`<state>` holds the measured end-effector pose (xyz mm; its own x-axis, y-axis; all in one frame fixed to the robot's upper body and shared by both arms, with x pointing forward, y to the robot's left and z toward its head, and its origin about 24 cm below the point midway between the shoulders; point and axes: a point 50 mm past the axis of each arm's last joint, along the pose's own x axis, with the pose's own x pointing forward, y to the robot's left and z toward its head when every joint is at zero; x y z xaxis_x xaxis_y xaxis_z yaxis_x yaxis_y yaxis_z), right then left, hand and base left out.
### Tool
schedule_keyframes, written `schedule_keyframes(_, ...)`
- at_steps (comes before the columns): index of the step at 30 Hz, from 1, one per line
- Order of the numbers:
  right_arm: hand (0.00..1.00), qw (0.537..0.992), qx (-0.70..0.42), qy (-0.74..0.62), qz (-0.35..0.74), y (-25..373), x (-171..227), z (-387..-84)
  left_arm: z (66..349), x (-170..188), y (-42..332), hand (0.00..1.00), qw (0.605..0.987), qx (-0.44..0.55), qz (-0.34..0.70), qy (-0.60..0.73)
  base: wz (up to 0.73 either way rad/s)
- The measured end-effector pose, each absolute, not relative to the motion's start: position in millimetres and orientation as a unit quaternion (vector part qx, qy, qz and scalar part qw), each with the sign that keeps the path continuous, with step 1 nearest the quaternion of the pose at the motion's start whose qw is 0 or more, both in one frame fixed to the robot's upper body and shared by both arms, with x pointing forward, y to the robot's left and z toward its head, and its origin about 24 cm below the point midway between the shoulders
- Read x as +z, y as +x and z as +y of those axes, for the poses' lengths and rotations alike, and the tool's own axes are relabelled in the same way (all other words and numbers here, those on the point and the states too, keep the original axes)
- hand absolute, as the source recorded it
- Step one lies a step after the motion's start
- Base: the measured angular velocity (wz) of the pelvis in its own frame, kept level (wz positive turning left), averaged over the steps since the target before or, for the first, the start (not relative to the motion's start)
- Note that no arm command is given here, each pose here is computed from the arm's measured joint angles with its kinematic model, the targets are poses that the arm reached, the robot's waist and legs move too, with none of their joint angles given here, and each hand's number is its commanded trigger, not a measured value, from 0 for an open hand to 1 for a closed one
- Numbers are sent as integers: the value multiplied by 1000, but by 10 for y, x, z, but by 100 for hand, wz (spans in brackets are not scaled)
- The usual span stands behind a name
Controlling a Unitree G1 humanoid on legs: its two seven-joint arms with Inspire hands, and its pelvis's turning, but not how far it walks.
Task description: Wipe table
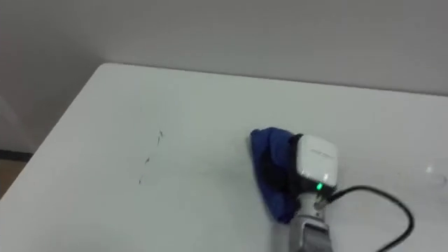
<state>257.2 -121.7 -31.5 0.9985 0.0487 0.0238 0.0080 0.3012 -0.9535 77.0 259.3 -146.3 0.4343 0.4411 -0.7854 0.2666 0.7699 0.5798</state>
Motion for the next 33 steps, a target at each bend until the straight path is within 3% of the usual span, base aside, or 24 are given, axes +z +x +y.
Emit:
schedule_keyframes(2, 100, 815, 51, -570, -91, 2736, -110, -874, 2590, -1427, 938, 0, 790, 56, 508, 338, 61)
schedule_keyframes(3, 100, 816, 53, -567, -100, 2753, -84, -854, 2584, -1419, 979, 0, 792, 52, 504, 340, 123)
schedule_keyframes(6, 100, 830, 49, -549, -88, 2752, -139, -927, 2566, -1427, 983, 0, 791, 36, 504, 346, 91)
schedule_keyframes(9, 100, 842, 47, -535, -59, 2630, -316, -1111, 2572, -1490, 704, 0, 772, 28, 540, 334, 27)
schedule_keyframes(12, 100, 843, -14, -537, -28, 2449, -426, -1578, 2687, -1489, 437, 0, 760, 61, 565, 315, 25)
schedule_keyframes(14, 100, 827, -108, -551, 21, 2144, -495, -2212, 2765, -1474, 254, 0, 749, 85, 582, 305, 59)
schedule_keyframes(17, 100, 785, -199, -580, 91, 1733, -513, -2859, 2836, -1450, 135, 0, 739, 102, 592, 305, 36)
schedule_keyframes(20, 100, 767, -233, -584, 132, 1548, -529, -3065, 2805, -1455, 165, 0, 743, 98, 588, 305, 14)
schedule_keyframes(24, 100, 765, -243, -578, 145, 1674, -526, -2999, 2725, -1485, 176, 0, 743, 76, 587, 312, -15)
schedule_keyframes(27, 100, 784, -207, -571, 132, 1938, -469, -2778, 2655, -1525, 45, 0, 731, 74, 604, 309, -98)
schedule_keyframes(29, 100, 808, -143, -566, 79, 2241, -382, -2401, 2616, -1543, 4, 0, 723, 67, 613, 311, -91)
schedule_keyframes(33, 100, 828, -82, -554, 18, 2457, -329, -1907, 2596, -1544, 69, 0, 729, 83, 612, 296, -39)
